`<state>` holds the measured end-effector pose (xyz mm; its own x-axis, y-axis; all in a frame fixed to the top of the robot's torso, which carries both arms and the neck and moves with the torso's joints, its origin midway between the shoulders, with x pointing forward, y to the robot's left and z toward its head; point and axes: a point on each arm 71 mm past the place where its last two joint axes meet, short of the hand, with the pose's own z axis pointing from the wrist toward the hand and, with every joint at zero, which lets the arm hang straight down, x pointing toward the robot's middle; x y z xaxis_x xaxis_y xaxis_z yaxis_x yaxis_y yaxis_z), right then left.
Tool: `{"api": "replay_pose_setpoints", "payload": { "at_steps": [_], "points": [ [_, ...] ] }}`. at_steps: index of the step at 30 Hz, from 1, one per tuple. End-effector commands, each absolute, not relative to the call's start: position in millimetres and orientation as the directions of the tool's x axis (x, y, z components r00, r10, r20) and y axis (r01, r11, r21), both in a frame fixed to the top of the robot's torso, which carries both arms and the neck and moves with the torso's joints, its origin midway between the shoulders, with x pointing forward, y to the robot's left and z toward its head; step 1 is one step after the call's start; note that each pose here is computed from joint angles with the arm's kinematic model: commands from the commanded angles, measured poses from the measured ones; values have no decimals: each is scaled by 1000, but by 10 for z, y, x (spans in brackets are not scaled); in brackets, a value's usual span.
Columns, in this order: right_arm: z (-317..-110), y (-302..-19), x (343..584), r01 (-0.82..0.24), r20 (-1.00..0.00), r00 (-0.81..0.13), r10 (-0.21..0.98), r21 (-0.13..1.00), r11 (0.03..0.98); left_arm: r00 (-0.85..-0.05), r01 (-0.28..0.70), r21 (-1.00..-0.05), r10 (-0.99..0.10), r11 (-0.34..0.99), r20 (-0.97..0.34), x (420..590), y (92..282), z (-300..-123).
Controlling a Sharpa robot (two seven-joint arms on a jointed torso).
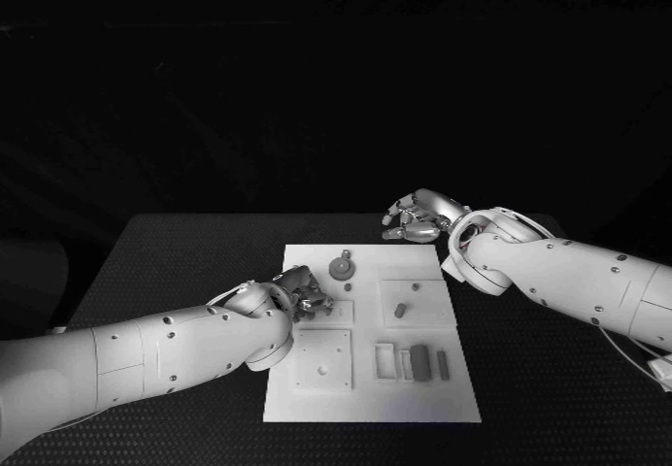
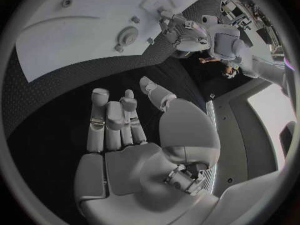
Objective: Assemble the parts on the task board
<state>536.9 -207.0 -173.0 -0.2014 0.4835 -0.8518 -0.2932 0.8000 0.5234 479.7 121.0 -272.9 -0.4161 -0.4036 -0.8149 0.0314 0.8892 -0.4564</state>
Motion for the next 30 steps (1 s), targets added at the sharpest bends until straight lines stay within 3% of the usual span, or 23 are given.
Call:
{"api": "replay_pose_setpoints", "payload": {
  "at_steps": [1,30],
  "points": [
    [-1733,-2058,5364,-303,-852,-214,478,523,797,-431,29,-445,-390,895,-813,4781,1196,-2758],
    [-1745,-2066,5366,-298,-849,-218,481,528,795,-482,81,-391,-308,917,-821,4728,1187,-2794]
  ]
}}
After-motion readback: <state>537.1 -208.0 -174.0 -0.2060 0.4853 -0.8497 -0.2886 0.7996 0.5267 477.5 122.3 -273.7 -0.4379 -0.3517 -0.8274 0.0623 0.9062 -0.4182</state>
